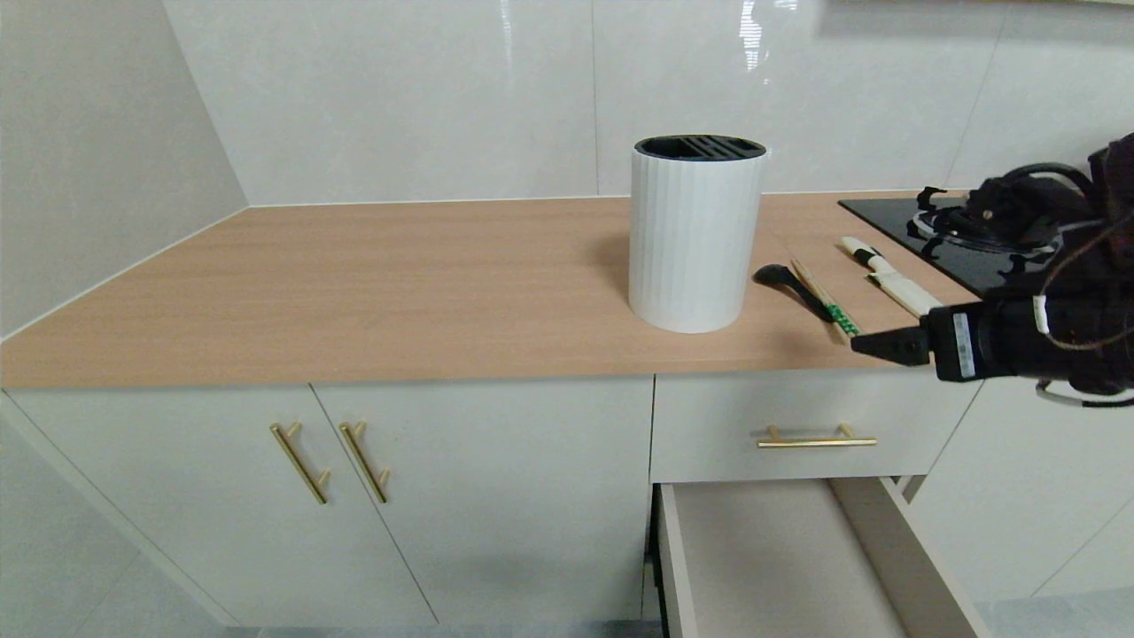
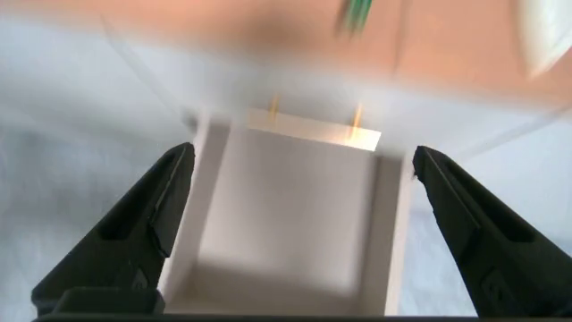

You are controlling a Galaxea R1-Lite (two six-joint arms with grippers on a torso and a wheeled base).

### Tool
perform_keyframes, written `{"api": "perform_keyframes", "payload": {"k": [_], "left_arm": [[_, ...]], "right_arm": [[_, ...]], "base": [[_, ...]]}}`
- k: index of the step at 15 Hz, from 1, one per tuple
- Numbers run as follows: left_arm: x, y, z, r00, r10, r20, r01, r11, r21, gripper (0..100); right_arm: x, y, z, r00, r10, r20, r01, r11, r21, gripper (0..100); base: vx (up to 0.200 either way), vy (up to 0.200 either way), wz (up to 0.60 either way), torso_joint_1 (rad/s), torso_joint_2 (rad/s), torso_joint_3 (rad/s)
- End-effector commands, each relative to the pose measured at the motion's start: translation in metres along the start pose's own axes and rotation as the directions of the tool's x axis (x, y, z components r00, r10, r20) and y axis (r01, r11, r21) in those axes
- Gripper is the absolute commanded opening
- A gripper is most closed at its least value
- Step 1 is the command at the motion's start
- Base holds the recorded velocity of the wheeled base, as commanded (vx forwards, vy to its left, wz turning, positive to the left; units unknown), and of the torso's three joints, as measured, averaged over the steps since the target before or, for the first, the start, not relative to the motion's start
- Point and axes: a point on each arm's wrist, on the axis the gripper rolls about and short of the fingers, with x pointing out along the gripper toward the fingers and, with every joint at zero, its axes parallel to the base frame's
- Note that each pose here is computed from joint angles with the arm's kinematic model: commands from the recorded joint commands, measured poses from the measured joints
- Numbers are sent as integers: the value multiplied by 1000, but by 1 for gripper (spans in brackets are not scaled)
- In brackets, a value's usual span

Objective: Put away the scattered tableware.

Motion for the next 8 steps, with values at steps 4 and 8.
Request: {"api": "perform_keyframes", "payload": {"k": [4, 8], "left_arm": [[0, 0, 0, 1000, 0, -2, 0, 1000, 0, 100], [0, 0, 0, 1000, 0, -2, 0, 1000, 0, 100]], "right_arm": [[87, -11, 17, 993, -94, -76, 97, 995, 29, 100], [105, -16, 15, 990, -117, -75, 120, 992, 38, 100]], "base": [[0, 0, 0, 16, -35, -16], [0, 0, 0, 0, 0, 0]]}}
